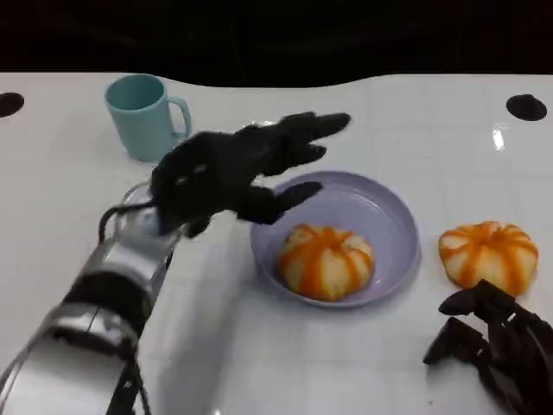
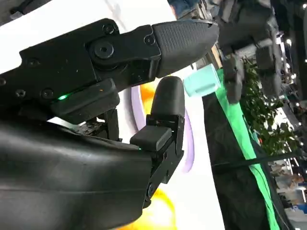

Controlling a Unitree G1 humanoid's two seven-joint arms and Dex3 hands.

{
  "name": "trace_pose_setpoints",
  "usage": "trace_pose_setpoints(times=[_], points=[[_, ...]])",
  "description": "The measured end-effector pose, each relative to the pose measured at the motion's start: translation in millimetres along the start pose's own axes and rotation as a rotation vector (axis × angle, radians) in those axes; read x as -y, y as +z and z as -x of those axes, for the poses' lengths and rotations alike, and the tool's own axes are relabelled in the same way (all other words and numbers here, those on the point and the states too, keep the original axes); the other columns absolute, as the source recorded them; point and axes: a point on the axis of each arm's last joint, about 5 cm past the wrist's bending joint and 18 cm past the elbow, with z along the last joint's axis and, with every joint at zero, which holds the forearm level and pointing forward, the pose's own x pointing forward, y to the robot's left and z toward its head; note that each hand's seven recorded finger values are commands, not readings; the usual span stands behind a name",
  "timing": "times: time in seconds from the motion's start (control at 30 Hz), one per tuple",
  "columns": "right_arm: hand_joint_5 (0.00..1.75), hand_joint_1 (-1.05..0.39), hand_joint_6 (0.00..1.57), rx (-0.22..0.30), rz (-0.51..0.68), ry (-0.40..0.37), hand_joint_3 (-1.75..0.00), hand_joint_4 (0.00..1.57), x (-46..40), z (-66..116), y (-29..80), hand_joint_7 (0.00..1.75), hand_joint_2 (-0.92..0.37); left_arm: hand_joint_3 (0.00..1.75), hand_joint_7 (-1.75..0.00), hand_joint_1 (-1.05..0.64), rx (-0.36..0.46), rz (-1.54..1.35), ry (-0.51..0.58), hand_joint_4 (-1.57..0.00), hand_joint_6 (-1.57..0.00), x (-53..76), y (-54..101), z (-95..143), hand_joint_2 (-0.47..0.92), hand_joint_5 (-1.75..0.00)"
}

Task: Grasp the bread from the table and place it into the plate.

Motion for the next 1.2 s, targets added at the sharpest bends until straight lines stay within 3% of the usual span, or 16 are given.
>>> trace_pose_setpoints(times=[0.07,0.13,0.2,0.27,0.37,0.4,0.43,0.5,0.6,0.63,0.7,0.83,1.03,1.2], points=[[1.5,-0.54,0.57,-0.002,-0.001,0.002,-0.26,0.66,-0.3,-0.7,-0.2,1.23,-0.92,0.48,-0.12,-0.8,0.047,0.127,0.075,-0.52,-0.39,4.9,-11.6,12.6,0.92,-0.37],[1.5,-0.53,0.57,-0.004,-0.002,0.004,-0.27,0.65,-0.5,-1.1,-0.4,1.23,-0.92,0.43,-0.14,-0.68,0.115,0.269,0.174,-0.6,-0.58,13.3,-22.4,24.3,0.92,-0.76],[1.5,-0.52,0.57,-0.006,-0.003,0.005,-0.27,0.65,-0.2,-0.8,-0.4,1.23,-0.92,0.41,-0.15,-0.64,0.194,0.456,0.288,-0.59,-0.68,26.1,-33.5,34.9,0.92,-0.99],[1.5,-0.52,0.57,-0.008,-0.004,0.007,-0.27,0.64,-0.2,-0.9,-0.5,1.22,-0.92,0.41,-0.16,-0.64,0.223,0.59,0.352,-0.59,-0.7,38.3,-40.7,40.4,0.92,-1.04],[1.5,-0.52,0.57,-0.01,-0.005,0.009,-0.27,0.64,-0.1,-0.8,-0.6,1.22,-0.92,0.41,-0.16,-0.63,0.221,0.654,0.367,-0.59,-0.71,44.7,-43.5,43.8,0.92,-1.06],[1.5,-0.52,0.57,-0.011,-0.006,0.009,-0.27,0.64,0.0,-0.7,-0.6,1.22,-0.92,0.43,-0.22,-0.64,0.226,0.657,0.366,-0.56,-0.72,44.3,-42.4,43.5,0.92,-1.2],[1.5,-0.52,0.57,-0.011,-0.007,0.009,-0.27,0.64,0.1,-0.7,-0.6,1.21,-0.92,0.49,-0.76,-0.61,0.236,0.662,0.366,-0.55,-0.65,43.1,-40.6,43.0,0.92,-1.51],[1.5,-0.51,0.57,-0.014,-0.013,0.013,-0.27,0.64,-0.1,-0.9,-0.8,1.21,-0.92,0.5,-1.21,-0.58,0.283,0.727,0.402,-0.59,-0.58,44.9,-38.3,48.8,0.92,-1.69],[1.51,-0.51,0.58,-0.011,-0.015,0.009,-0.27,0.64,0.1,0.5,-0.4,1.2,-0.92,0.49,-1.34,-0.57,0.293,0.883,0.443,-0.63,-0.56,62.1,-43.2,69.7,0.92,-1.74],[1.51,-0.52,0.57,-0.01,-0.015,0.008,-0.27,0.63,0.1,0.8,-0.2,1.19,-0.92,0.47,-1.54,-0.56,0.272,0.924,0.45,-0.7,-0.53,68.2,-46.0,76.4,0.92,-1.74],[1.51,-0.52,0.58,-0.013,-0.018,0.012,-0.27,0.62,-0.7,0.6,0.1,1.18,-0.92,0.44,-1.7,-0.54,0.252,0.985,0.461,-0.77,-0.52,75.8,-45.4,88.4,0.92,-1.75],[1.51,-0.52,0.58,-0.015,-0.018,0.015,-0.28,0.62,-1.3,1.3,0.6,1.17,-0.92,0.43,-1.74,-0.53,0.238,1.076,0.475,-0.78,-0.51,82.8,-36.9,106.5,0.92,-1.75],[1.52,-0.53,0.59,-0.022,-0.023,0.01,-0.26,0.63,-1.9,3.4,-0.3,1.17,-0.92,0.37,-1.75,-0.52,0.234,1.092,0.484,-0.85,-0.57,82.0,-27.6,108.8,0.92,-1.75],[1.53,-0.54,0.61,-0.015,-0.02,-0.014,-0.24,0.64,-3.3,5.0,1.2,1.19,-0.92,0.39,-1.75,-0.52,0.13,1.177,0.54,-0.82,-0.54,109.1,-29.2,133.6,0.92,-1.75]])
